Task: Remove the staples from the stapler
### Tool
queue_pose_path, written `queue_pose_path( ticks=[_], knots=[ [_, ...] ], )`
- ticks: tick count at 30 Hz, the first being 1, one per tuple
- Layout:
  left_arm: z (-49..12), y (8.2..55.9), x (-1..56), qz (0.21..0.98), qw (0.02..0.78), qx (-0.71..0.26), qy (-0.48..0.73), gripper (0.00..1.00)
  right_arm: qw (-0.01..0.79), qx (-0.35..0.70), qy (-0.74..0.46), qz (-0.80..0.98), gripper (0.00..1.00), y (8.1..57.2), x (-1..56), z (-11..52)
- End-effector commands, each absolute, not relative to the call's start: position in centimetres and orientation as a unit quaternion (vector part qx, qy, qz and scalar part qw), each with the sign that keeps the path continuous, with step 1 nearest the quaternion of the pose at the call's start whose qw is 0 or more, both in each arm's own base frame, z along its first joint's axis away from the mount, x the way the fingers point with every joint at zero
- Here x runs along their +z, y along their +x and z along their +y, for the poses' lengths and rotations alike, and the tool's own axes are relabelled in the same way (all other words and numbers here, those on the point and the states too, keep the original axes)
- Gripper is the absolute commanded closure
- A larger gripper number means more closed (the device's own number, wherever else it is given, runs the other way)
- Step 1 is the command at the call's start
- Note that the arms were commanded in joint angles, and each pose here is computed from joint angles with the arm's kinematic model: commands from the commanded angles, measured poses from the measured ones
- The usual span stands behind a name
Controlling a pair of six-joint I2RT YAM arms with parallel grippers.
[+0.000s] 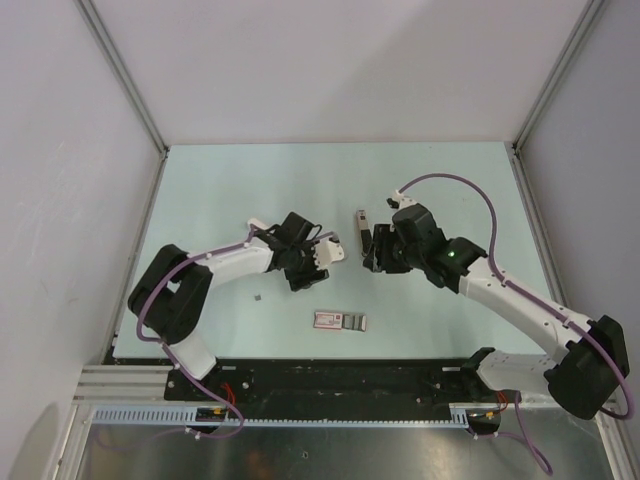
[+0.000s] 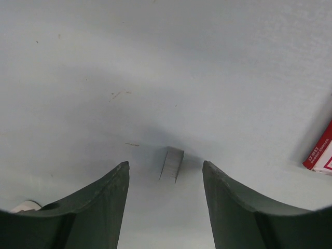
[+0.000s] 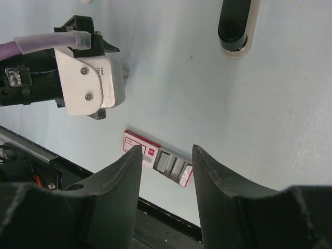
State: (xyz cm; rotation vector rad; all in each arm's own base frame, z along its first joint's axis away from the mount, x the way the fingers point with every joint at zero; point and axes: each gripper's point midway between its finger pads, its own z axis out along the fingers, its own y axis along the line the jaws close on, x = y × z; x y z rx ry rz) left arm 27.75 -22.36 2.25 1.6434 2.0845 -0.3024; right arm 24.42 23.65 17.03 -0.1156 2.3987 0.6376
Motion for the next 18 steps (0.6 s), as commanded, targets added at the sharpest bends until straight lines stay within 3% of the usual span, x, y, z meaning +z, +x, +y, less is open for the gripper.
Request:
queue_pose_path(
  ticks=[1, 6, 18],
  knots=[
    [-22.5, 28.2, 2.6, 0.744, 0.233, -0.097, 0.619, 0.37, 0.332, 0.260, -0.056, 0.905, 0.53, 24.4, 18.2, 23.3],
    [-22.9, 28.6, 2.4, 0.745, 0.229, -0.101, 0.618, 0.43, 0.332, 0.267, -0.055, 0.903, 0.54, 24.3, 18.2, 23.3],
    [-22.9, 27.8, 1.4, 0.749, 0.208, -0.111, 0.618, 0.70, 0.326, 0.278, -0.054, 0.902, 0.57, 24.1, 17.6, 23.6]
  ],
)
